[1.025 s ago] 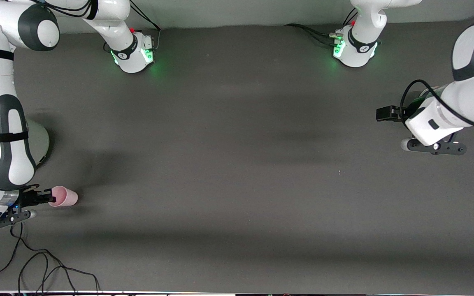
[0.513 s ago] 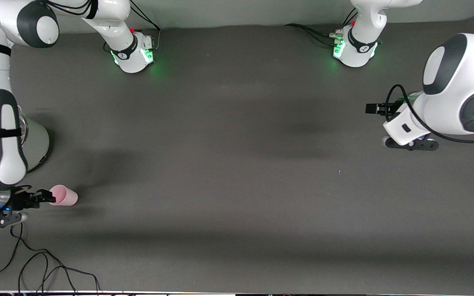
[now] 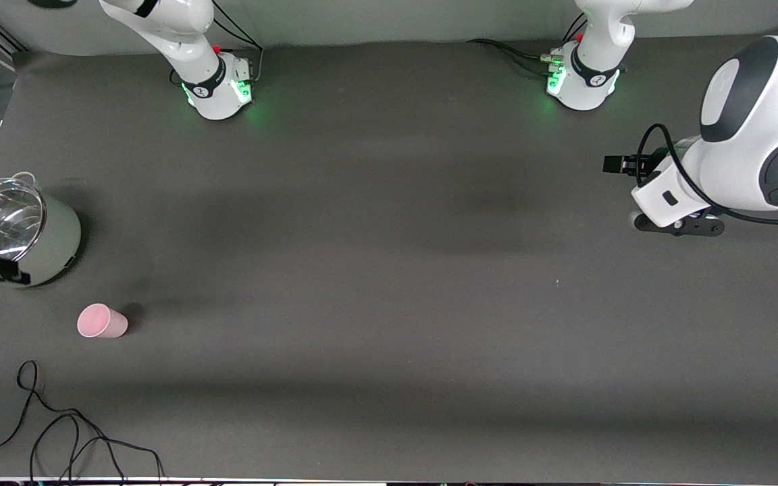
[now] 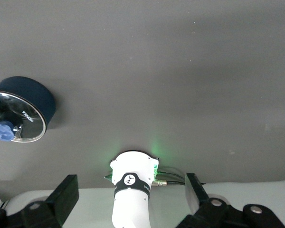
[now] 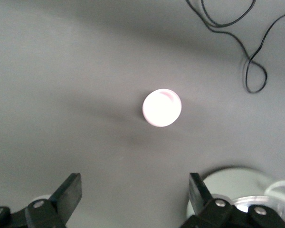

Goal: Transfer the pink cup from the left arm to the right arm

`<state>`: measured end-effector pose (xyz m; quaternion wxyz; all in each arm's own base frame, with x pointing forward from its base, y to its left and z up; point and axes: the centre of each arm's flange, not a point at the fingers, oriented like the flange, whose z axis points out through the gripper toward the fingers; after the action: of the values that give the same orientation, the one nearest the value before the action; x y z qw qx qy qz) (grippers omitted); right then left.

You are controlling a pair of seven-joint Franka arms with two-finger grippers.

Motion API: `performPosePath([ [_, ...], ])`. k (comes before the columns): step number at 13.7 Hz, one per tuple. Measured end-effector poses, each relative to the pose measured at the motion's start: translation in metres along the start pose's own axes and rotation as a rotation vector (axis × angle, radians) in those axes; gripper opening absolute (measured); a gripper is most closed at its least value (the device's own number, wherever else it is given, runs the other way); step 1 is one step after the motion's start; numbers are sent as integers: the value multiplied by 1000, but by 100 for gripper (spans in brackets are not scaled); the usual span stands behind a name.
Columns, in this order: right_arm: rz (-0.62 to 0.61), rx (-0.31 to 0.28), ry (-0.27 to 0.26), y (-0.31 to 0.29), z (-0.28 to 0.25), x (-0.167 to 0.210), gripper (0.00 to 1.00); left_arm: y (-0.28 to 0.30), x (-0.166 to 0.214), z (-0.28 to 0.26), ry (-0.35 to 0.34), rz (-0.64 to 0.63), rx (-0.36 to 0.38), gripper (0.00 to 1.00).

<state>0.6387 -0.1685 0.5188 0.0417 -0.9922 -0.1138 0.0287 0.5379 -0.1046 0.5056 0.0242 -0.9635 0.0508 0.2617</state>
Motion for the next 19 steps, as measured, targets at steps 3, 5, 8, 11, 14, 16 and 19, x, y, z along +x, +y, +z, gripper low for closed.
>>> performPosePath([
  [3, 81, -12, -3, -82, -35, -8, 100, 5, 1, -2, 18, 85, 33, 100],
  [5, 124, -17, -13, -117, -37, -19, 100, -7, 3, -11, 79, 163, 44, 100],
  [8, 154, -22, 7, -137, -32, -35, 100, -40, -12, -43, 308, 201, 43, 100],
  [11, 160, -27, 33, -140, -34, -53, 100, -47, -38, -58, 470, 194, 48, 100],
  [14, 173, -75, 57, -141, -47, -57, 100, -42, -47, -64, 499, 157, 45, 100],
  [16, 208, -89, 75, -148, -57, -56, 100, -37, -47, -63, 491, 152, 45, 100],
  [19, 237, -92, 93, -156, -70, -54, 100, -41, -48, -60, 471, 142, 43, 100],
])
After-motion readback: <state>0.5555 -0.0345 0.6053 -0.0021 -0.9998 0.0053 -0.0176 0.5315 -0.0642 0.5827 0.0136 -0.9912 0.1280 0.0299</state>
